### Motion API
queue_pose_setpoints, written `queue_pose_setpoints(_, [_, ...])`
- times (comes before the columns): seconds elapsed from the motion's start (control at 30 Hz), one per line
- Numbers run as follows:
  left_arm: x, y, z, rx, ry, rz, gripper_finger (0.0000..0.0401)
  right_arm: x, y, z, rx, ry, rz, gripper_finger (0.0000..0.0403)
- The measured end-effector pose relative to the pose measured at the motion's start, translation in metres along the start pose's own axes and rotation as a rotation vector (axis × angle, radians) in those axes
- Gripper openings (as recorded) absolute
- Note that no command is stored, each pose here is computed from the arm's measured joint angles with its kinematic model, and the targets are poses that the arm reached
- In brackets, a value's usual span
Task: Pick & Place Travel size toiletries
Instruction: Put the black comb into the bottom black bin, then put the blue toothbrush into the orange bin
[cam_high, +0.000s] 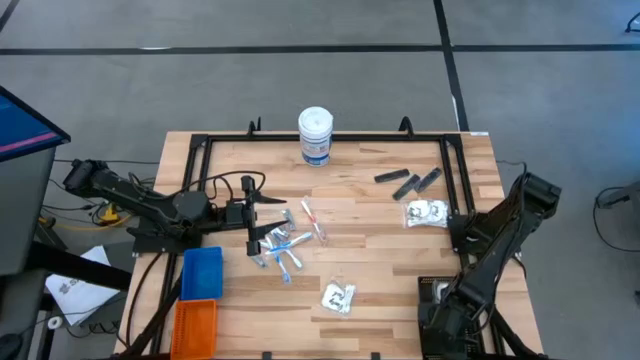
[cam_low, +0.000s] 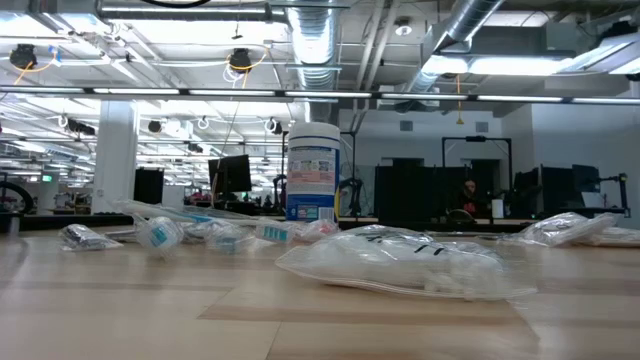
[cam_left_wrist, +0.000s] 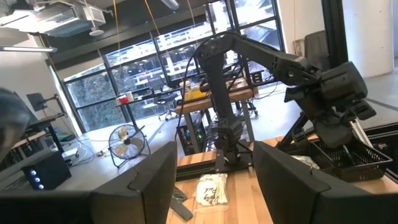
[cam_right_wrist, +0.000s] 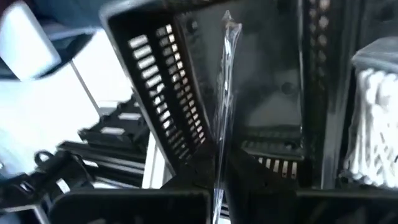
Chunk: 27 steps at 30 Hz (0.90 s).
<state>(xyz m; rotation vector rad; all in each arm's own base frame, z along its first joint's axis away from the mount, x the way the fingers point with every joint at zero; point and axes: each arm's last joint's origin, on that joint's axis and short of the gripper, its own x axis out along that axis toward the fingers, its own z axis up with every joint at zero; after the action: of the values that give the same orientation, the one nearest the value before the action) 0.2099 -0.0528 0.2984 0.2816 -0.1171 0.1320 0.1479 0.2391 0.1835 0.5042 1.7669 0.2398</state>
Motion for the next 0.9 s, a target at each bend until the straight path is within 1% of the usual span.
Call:
queue_pose_setpoints(0.1, [0.0,0.0,0.0,0.0,0.0,0.0,0.0204,0.004,-0.001,0.003,-0.014,0.004,-0.016,0.0021])
queue_pose_setpoints(0.27, [0.0,0.001,-0.002,0.004,0.005,0.004,0.0204,0.004,-0.007,0.006,0.044,0.015,-0.056,0.0061])
queue_pose_setpoints(0.53, [0.0,0.001,-0.002,0.005,0.006,0.006,0.0204,0.0,-0.01,0.013,0.089,0.006,-0.048,0.0114])
queue_pose_setpoints(0.6, [0.0,0.001,-0.002,0.005,0.006,0.006,0.0204,-0.005,-0.007,0.013,0.071,0.005,-0.041,0.0128])
queue_pose_setpoints(0.67, [0.0,0.001,-0.002,0.005,0.006,0.006,0.0204,-0.017,0.0,0.011,0.026,-0.008,-0.014,0.014])
queue_pose_setpoints(0.77, [0.0,0.001,-0.002,0.005,0.006,0.005,0.0204,-0.042,0.005,0.007,0.021,-0.031,-0.008,0.015])
queue_pose_setpoints(0.83, [0.0,0.001,-0.002,0.005,0.006,0.006,0.0204,-0.064,0.007,0.006,0.019,-0.093,-0.002,0.015])
queue_pose_setpoints(0.9, [0.0,0.001,-0.002,0.005,0.006,0.006,0.0204,-0.091,0.007,0.003,-0.01,-0.201,-0.009,0.0145])
